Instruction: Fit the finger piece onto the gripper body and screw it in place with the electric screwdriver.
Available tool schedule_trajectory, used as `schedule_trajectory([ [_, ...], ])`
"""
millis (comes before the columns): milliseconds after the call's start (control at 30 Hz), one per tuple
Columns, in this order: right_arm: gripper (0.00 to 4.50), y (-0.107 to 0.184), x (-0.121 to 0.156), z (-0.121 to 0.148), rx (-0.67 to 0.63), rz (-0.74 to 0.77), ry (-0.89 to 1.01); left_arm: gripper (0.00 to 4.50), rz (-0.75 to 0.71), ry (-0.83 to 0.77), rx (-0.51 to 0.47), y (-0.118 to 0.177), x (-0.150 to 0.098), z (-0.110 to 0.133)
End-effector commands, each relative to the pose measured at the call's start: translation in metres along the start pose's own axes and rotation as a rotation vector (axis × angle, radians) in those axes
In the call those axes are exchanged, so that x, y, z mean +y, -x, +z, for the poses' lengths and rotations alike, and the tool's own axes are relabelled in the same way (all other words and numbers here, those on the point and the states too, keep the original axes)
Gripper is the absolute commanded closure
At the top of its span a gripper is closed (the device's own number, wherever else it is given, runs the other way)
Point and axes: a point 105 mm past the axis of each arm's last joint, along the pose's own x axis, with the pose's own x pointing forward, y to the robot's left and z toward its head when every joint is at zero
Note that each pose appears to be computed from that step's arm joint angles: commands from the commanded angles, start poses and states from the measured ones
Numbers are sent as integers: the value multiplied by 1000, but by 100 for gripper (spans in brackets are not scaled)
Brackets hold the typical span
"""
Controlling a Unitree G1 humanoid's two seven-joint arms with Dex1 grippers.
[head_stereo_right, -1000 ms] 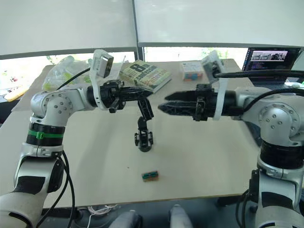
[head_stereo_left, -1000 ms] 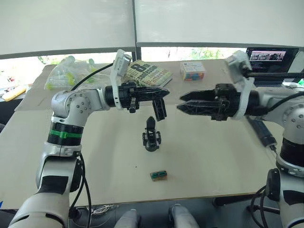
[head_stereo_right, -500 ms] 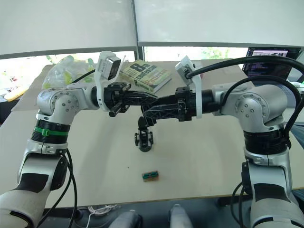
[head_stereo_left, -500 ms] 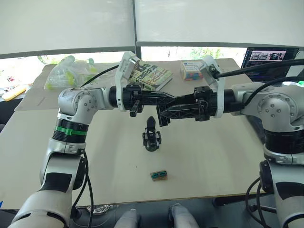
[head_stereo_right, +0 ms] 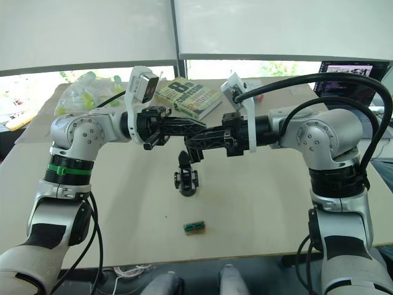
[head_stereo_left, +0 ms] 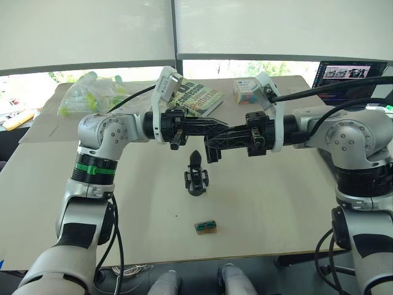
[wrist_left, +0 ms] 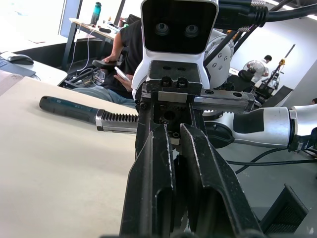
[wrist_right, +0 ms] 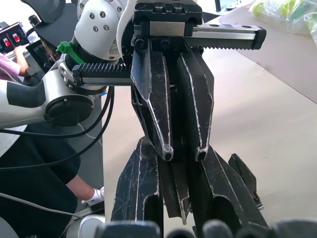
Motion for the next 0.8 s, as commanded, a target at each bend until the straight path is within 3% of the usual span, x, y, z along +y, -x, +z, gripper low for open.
schedule_trajectory([
  [33,420,-1,5,12,-29,2,77,450,-22,-36,-20,-5,-7,17],
  [167,420,2,5,13,-45,-9,130,278,-26,-83,7,6,-10,15],
  [333,420,6,15,6,-68,6,309,32,65,-183,129,43,-14,-3],
  [367,420,7,19,0,-69,20,347,0,94,-206,158,54,-16,-10],
  [433,420,8,24,-7,-70,37,391,0,123,-235,199,67,-20,-19],
  [567,420,4,25,-28,-63,44,464,0,285,-332,312,93,-8,-67],
  [667,420,0,22,-39,-70,47,457,0,297,-351,341,93,-1,-108],
  [800,420,-5,20,-46,-60,62,465,0,362,-371,361,95,19,-137],
])
